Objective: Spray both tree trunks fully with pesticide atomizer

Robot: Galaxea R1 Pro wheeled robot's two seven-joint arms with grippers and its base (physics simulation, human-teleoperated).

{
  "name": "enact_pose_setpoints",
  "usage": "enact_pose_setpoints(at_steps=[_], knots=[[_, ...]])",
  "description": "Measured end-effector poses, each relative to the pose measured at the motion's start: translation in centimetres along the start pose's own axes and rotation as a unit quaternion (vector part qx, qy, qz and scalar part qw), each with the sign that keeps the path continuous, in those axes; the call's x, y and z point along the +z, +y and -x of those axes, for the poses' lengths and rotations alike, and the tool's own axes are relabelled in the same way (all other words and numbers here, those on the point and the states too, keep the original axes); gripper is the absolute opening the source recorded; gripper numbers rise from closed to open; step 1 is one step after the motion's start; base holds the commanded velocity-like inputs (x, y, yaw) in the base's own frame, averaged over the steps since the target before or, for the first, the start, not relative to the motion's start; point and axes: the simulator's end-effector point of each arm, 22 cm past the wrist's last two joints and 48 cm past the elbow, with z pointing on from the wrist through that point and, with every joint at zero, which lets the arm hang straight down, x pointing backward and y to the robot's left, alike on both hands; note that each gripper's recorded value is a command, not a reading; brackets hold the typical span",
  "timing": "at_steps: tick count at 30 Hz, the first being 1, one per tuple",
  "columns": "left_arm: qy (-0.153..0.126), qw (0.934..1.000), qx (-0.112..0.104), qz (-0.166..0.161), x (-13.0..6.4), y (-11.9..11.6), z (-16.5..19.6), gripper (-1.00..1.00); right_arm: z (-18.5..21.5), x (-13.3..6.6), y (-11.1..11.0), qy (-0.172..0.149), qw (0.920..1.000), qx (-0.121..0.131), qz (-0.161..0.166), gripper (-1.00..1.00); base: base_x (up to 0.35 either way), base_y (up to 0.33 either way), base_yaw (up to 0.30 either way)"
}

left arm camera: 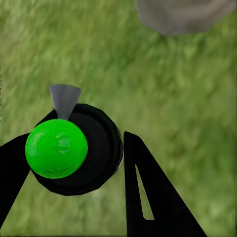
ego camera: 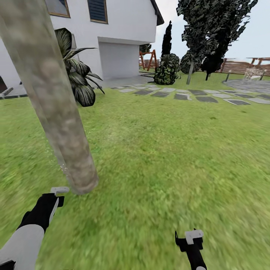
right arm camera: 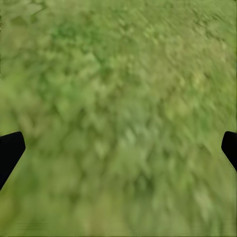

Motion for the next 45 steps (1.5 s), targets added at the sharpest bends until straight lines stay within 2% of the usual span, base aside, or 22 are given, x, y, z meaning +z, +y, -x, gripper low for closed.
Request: enact_pose_setpoints(at_steps=[17, 19, 21, 24, 26, 29, 30, 31, 32, 34, 35, 36, 37, 38, 40, 41, 42, 43, 44, 45], knots=[[0.001, 1.0, -0.002, -0.004, 0.0, -0.4, 0.0, -1.0, 0.0, 0.0, 0.1, 0.0, 1.0, 0.0, 0.001, 1.0, 0.022, -0.265, 0.277], [0.0, 0.9999, -0.004, -0.015, -0.4, -1.8, 0.1, -1.0, 0.0, 0.0, 0.1, 0.0, 1.0, 0.0, 0.0, 1.0, -0.048, -0.068, 0.277], [-0.003, 0.9994, -0.005, -0.036, -1.2, -4.5, 0.9, -1.0, 0.0, 0.0, -0.1, 0.0, 1.0, 0.0, -0.002, 1.0, -0.007, -0.01, 0.112], [-0.002, 0.9992, 0.008, -0.04, -1.6, -5.5, 1.4, -1.0, -0.1, 0.0, -0.2, 0.0, 1.0, -0.001, -0.002, 1.0, -0.002, -0.003, 0.029], [0.004, 0.9987, 0.024, -0.044, -2.5, -6.3, 3.1, -1.0, -0.1, 0.0, -0.3, 0.0, 1.0, -0.001, -0.002, 1.0, 0.0, 0.0, 0.005], [0.015, 0.9969, 0.04, -0.067, -4.3, -9.8, 4.8, -1.0, -0.1, 0.0, -0.4, 0.001, 1.0, -0.001, -0.002, 1.0, 0.0, 0.0, 0.001], [0.014, 0.9964, 0.042, -0.073, -4.7, -10.7, 5.1, -1.0, -0.1, 0.0, -0.4, 0.001, 1.0, -0.001, -0.002, 1.0, 0.0, 0.0, 0.0], [0.008, 0.9952, 0.044, -0.087, -5.8, -12.8, 6.3, -1.0, -0.1, 0.0, -0.4, 0.0, 1.0, -0.001, -0.002, 1.0, 0.0, 0.0, 0.0], [0.002, 0.9949, 0.043, -0.092, -6.3, -13.4, 7.4, -1.0, -0.1, 0.0, -0.4, 0.001, 1.0, -0.001, -0.003, 1.0, 0.0, 0.0, 0.0], [-0.001, 0.9955, 0.042, -0.085, -6.8, -12.6, 8.9, -1.0, -0.1, 0.0, -0.4, 0.001, 1.0, -0.001, -0.003, 1.0, 0.0, 0.0, 0.0], [0.005, 0.9963, 0.041, -0.076, -6.7, -11.5, 9.3, -1.0, -0.1, 0.0, -0.5, 0.001, 1.0, -0.001, -0.003, 1.0, 0.0, 0.0, 0.0], [0.016, 0.9975, 0.026, -0.063, -6.0, -8.4, 9.5, -1.0, -0.1, 0.0, -0.5, 0.001, 1.0, -0.001, -0.004, 1.0, 0.0, 0.0, 0.0], [0.018, 0.999, 0.034, -0.021, -5.1, -3.8, 9.6, -1.0, -0.1, 0.0, -0.5, 0.001, 1.0, -0.002, -0.003, 1.0, 0.0, 0.0, 0.0], [0.021, 0.9993, 0.027, -0.014, -4.7, -2.1, 9.5, -1.0, -0.1, 0.0, -0.5, 0.001, 1.0, -0.002, -0.003, 1.0, 0.0, 0.0, 0.0], [0.024, 0.9994, 0.021, -0.014, -4.4, -1.4, 9.3, -1.0, -0.1, 0.0, -0.5, 0.001, 1.0, -0.002, -0.003, 1.0, 0.0, 0.0, 0.0], [0.023, 0.9992, 0.019, -0.027, -4.7, -2.6, 9.4, -1.0, -0.1, 0.0, -0.5, 0.001, 1.0, -0.002, -0.003, 1.0, 0.0, 0.0, 0.0], [0.019, 0.9985, 0.029, -0.042, -5.4, -5.6, 9.7, -1.0, -0.1, 0.0, -0.5, 0.001, 1.0, -0.002, -0.003, 1.0, 0.0, 0.0, 0.0], [0.019, 0.9971, 0.022, -0.071, -6.1, -8.7, 9.6, -1.0, -0.1, 0.0, -0.5, 0.001, 1.0, -0.002, -0.003, 1.0, 0.0, 0.0, 0.0], [0.016, 0.9962, 0.032, -0.08, -6.8, -10.7, 9.7, -1.0, -0.1, 0.0, -0.5, 0.001, 1.0, -0.002, -0.003, 1.0, 0.0, 0.0, 0.0], [0.014, 0.9952, 0.032, -0.091, -7.4, -12.1, 10.0, -1.0, -0.1, 0.0, -0.5, 0.001, 1.0, -0.002, -0.003, 1.0, 0.0, 0.0, 0.0]])
